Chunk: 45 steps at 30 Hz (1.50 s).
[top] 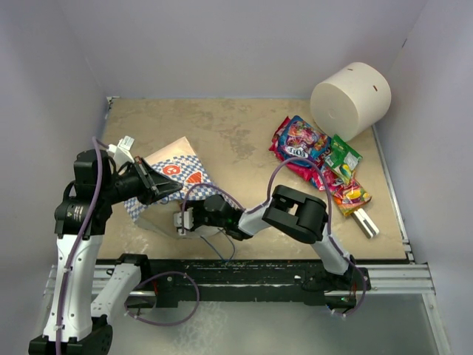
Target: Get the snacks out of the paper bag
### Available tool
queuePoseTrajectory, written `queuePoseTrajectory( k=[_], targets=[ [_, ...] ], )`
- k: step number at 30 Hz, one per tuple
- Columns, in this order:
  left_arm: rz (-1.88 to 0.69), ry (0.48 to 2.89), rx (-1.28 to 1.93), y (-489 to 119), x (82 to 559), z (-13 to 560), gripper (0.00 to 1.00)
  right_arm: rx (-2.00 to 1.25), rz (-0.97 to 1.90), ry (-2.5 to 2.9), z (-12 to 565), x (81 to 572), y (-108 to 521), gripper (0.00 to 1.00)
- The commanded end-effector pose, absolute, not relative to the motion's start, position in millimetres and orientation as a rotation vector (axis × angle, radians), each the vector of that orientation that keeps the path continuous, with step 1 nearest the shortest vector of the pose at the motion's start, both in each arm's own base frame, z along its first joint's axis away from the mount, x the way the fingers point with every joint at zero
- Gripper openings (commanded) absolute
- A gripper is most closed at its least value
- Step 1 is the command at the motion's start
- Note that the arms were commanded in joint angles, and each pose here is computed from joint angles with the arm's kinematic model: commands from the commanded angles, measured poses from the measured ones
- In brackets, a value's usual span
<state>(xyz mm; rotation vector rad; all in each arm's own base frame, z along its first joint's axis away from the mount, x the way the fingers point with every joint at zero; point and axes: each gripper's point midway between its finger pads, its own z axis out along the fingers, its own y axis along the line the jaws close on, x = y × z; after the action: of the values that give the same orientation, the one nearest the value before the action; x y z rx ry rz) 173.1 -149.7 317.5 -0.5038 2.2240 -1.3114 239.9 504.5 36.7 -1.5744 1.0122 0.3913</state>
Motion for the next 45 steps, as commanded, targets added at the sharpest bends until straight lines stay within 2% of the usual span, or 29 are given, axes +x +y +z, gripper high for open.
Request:
queuePoseTrajectory(
  k=[1,6,11,15,22,27,40,45],
  targets=[
    [-1.326,2.188,-0.427,-152.2,175.5,327.5,0.0,-1.601,0.354,1.058,22.1,242.9,499.9,0.31],
    [-1.321,2.189,-0.429,-151.9,177.8,326.5,0.0,-1.566,0.379,1.046,41.0,242.0,502.2,0.12],
    [-1.318,2.183,-0.436,-151.4,180.0,327.3,0.0,-1.545,0.398,1.043,62.5,239.4,500.3,0.0],
    [-1.32,2.169,-0.446,-151.2,183.2,329.2,0.0,-1.498,0.438,1.046,85.1,231.8,490.5,0.0],
    [-1.351,2.114,-0.441,-153.3,194.9,339.2,0.0,-1.35,0.748,1.181,119.5,190.1,466.7,0.0],
    [-1.376,2.077,-0.421,-155.5,206.7,345.4,0.0,-1.249,0.846,1.284,143.1,175.9,443.9,0.0],
    [-1.432,1.992,-0.391,-161.0,254.3,352.2,0.0,-1.296,0.825,1.245,235.4,134.5,359.2,0.0],
    [-1.445,1.956,-0.405,-161.2,270.2,357.3,0.0,-1.167,0.727,1.289,266.3,142.3,317.2,0.0]
  ],
)
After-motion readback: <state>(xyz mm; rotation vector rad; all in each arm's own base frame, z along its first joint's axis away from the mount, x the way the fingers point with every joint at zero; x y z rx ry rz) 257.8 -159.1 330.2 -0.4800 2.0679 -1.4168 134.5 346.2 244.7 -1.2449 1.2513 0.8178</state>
